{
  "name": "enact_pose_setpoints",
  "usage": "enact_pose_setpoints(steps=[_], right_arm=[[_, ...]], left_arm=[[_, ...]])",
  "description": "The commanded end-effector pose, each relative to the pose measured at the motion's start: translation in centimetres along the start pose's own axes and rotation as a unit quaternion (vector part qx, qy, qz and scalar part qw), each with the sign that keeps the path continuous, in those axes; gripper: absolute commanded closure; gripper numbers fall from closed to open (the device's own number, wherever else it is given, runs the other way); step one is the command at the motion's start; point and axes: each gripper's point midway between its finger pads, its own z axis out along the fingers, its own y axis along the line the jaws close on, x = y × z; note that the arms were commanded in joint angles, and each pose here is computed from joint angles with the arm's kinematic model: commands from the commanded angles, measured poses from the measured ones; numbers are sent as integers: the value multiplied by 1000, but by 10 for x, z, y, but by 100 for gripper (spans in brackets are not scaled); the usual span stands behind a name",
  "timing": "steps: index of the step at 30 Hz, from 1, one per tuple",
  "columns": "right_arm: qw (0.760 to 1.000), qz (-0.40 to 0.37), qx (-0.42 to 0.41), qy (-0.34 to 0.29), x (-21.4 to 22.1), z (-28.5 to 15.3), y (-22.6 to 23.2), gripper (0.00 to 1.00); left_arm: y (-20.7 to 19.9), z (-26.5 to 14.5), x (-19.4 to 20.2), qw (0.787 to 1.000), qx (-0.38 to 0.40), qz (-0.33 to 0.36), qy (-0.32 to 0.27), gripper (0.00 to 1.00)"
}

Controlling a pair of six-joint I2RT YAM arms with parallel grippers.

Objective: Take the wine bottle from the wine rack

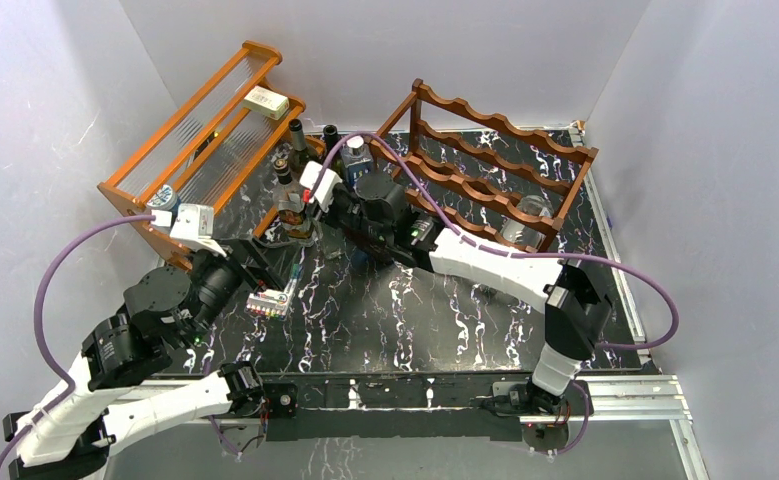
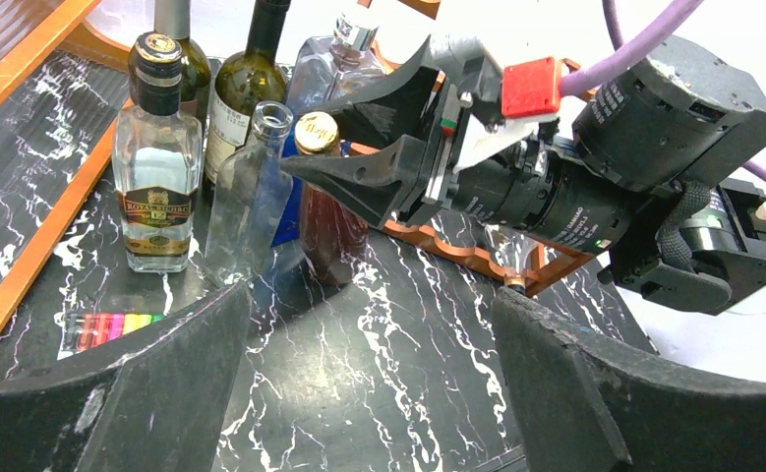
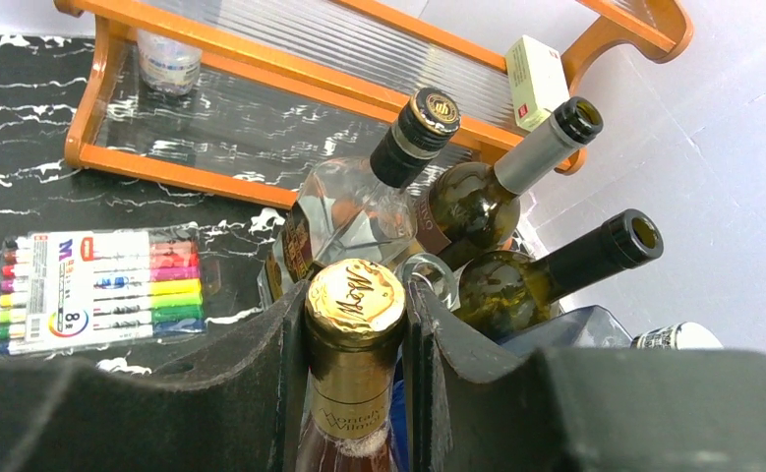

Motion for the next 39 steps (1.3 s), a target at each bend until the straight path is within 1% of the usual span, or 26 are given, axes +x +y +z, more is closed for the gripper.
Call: enact_pose_setpoints(steps=[1, 6, 12, 15, 18, 21, 23, 27, 28, 30, 34, 37, 39], right_arm=[[979, 4, 90, -181, -124, -19, -64, 100], [974, 23, 100, -200, -134, -19, -73, 100], [963, 72, 129, -224, -137, -25, -100, 100], [954, 103, 125, -253, -143, -32, -107, 100], [940, 120, 141, -285, -147, -51, -119, 100], [930, 137, 159, -300, -131, -73, -119, 100], [932, 149, 171, -283, -100, -88, -109, 100], [935, 148, 183, -266, -83, -99, -105, 100], [935, 151, 185, -263, -79, -99, -104, 98], [935, 153, 187, -258, -71, -100, -102, 83], [944, 136, 172, -248, -66, -97, -94, 66], [950, 128, 169, -231, -60, -92, -92, 49], [952, 127, 171, -219, -54, -91, -93, 40]], left_arm=[[-4, 4, 1, 1000, 3, 3, 2, 9], [-8, 8, 2, 1000, 5, 7, 5, 9], [-11, 11, 7, 1000, 9, 5, 12, 9], [-13, 12, 7, 1000, 10, 5, 14, 9], [-14, 14, 8, 1000, 9, 7, 15, 9], [-17, 16, 11, 1000, 12, 6, 21, 9], [-18, 17, 12, 1000, 14, 5, 23, 9], [-18, 18, 13, 1000, 13, 4, 23, 9], [-19, 19, 14, 1000, 14, 5, 24, 9], [-22, 22, 15, 1000, 15, 9, 26, 9], [-27, 26, 17, 999, 18, 13, 33, 9], [-28, 27, 18, 999, 18, 13, 35, 9], [-28, 28, 19, 999, 18, 12, 36, 9]])
